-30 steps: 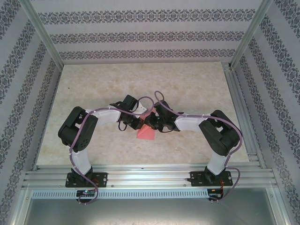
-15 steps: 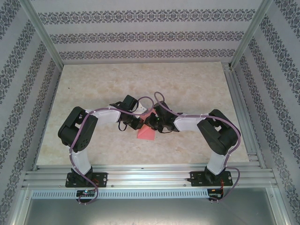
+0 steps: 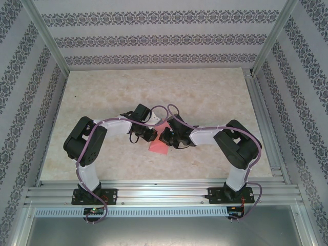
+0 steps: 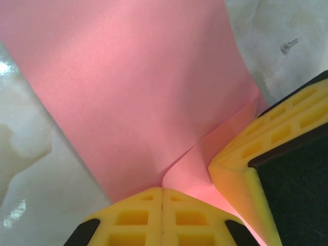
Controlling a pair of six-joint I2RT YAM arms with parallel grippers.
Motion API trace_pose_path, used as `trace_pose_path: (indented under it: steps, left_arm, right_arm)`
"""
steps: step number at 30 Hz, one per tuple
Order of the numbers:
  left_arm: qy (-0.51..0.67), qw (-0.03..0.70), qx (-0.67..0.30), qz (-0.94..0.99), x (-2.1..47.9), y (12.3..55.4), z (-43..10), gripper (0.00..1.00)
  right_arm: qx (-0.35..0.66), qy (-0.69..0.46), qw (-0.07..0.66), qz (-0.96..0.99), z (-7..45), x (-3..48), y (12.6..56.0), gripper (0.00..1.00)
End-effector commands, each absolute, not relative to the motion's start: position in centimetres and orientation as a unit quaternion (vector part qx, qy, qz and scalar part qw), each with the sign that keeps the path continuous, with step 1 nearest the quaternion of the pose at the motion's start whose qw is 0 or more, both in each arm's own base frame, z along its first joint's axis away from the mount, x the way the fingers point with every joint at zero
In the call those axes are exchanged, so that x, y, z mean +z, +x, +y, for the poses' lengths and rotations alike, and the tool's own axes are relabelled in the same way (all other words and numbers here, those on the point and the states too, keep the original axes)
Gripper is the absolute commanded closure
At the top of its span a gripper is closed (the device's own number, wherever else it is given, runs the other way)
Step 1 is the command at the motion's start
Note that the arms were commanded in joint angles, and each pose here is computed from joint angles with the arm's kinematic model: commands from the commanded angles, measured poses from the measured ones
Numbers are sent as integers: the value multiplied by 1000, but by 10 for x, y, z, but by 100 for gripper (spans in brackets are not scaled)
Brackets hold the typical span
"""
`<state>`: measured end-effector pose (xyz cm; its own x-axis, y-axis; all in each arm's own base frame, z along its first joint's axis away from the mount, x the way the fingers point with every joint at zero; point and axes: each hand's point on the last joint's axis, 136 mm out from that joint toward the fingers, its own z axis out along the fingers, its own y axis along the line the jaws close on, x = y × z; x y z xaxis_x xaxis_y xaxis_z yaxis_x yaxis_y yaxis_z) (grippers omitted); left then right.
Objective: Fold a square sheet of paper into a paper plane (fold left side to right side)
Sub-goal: Fold the triangle a second time at the center of the table.
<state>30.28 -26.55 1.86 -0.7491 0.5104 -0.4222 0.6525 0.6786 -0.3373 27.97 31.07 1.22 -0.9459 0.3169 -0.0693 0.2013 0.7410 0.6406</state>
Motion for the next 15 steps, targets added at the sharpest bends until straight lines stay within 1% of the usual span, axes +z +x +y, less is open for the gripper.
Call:
trace_pose_path:
  steps: [1, 2, 4, 8, 10, 12, 13, 15]
  left_arm:
    - [319, 126, -222, 913, 5, 292, -258, 97]
    - [317, 134, -229, 910, 14, 293, -260, 95]
    - [310, 159, -244, 905, 40, 299, -263, 87]
    - [278, 225, -268, 894, 105, 315, -253, 79]
    - [265, 249, -280, 889, 131, 316, -246, 78]
    - [260, 262, -290, 883, 147, 310, -243, 79]
    - [260, 259, -302, 880, 149, 304, -244, 79]
    - [256, 242, -337, 873, 148, 289, -249, 83]
  right_arm:
    - [271, 135, 66, 951, 288, -18, 259, 92]
    - [266, 134, 62, 953, 286, -21, 257, 92]
    - [259, 134, 57, 955, 284, -27, 255, 92]
    - [246, 135, 54, 958, 279, -35, 252, 92]
    - [244, 133, 54, 959, 278, -37, 252, 92]
    - [243, 135, 53, 959, 278, -38, 251, 92]
    - [243, 135, 54, 959, 278, -38, 252, 92]
    - [245, 135, 54, 958, 279, -38, 252, 92]
